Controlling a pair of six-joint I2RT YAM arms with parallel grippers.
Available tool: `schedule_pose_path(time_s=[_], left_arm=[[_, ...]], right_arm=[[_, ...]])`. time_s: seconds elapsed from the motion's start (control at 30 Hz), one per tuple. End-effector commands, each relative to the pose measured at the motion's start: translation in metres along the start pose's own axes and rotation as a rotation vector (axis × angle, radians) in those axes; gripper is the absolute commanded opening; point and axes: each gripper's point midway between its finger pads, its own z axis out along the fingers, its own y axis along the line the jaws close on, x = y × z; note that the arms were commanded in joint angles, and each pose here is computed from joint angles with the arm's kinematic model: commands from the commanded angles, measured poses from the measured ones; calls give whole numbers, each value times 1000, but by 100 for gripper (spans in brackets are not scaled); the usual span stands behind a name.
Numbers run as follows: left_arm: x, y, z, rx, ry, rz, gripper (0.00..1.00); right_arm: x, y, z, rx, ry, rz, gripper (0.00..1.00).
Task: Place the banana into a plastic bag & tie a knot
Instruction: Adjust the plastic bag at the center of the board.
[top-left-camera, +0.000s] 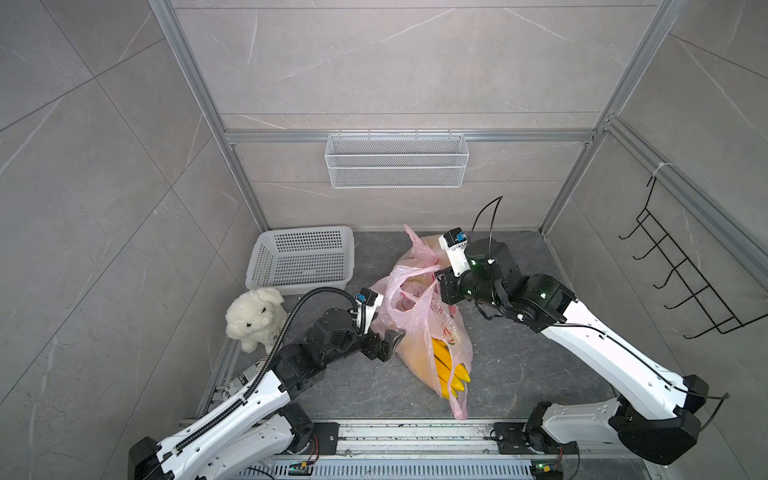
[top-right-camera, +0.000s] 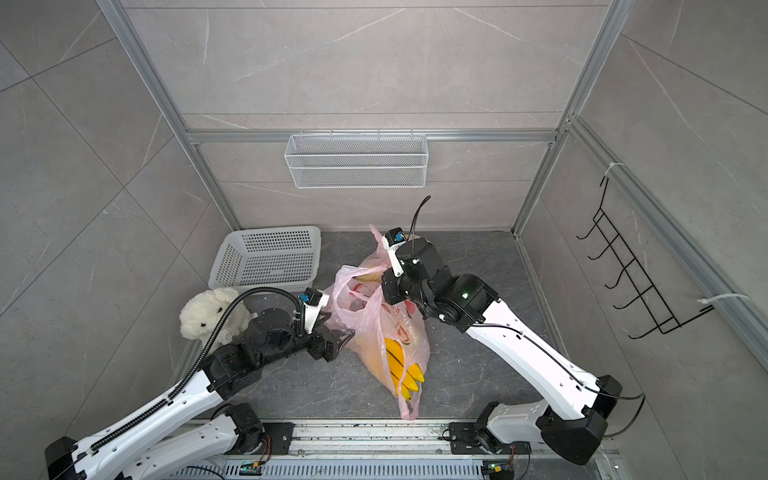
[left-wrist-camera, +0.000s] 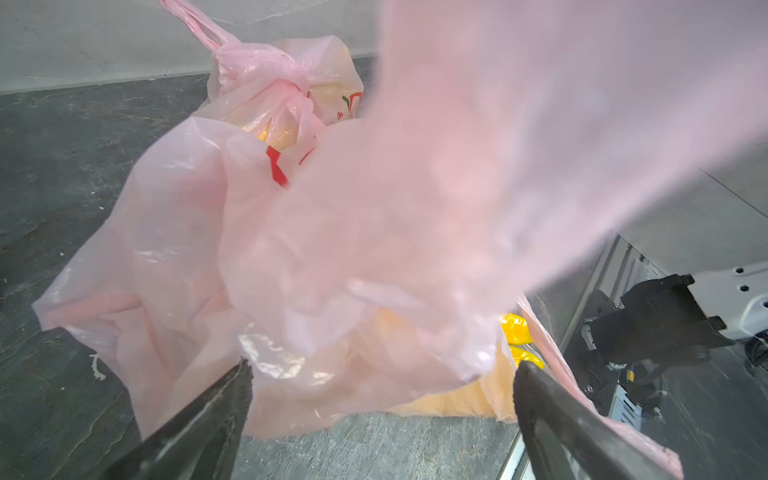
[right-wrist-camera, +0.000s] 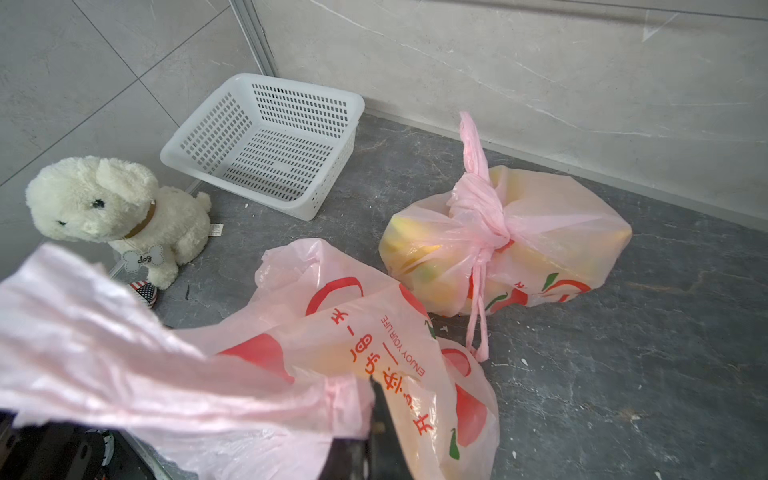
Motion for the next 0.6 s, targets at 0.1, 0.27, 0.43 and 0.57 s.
schedule_pose_path(time_s=[0.1,0.27,0.43,0.57], left_arm=[[-69,-3,-34,-64,-243,104,100],[-126,-14,-70,-131,-351,262,100],[-155,-50,-63,14,-341,356,100],[-143,-65,-33,125,-253,374,100]], right_arm=[[8,11,0,-24,31,-56,0],[12,22,-7,-65,36,-132,0],[7,33,-22,-131,-10,-143,0],[1,44,-32,-201,-41,-117,0]])
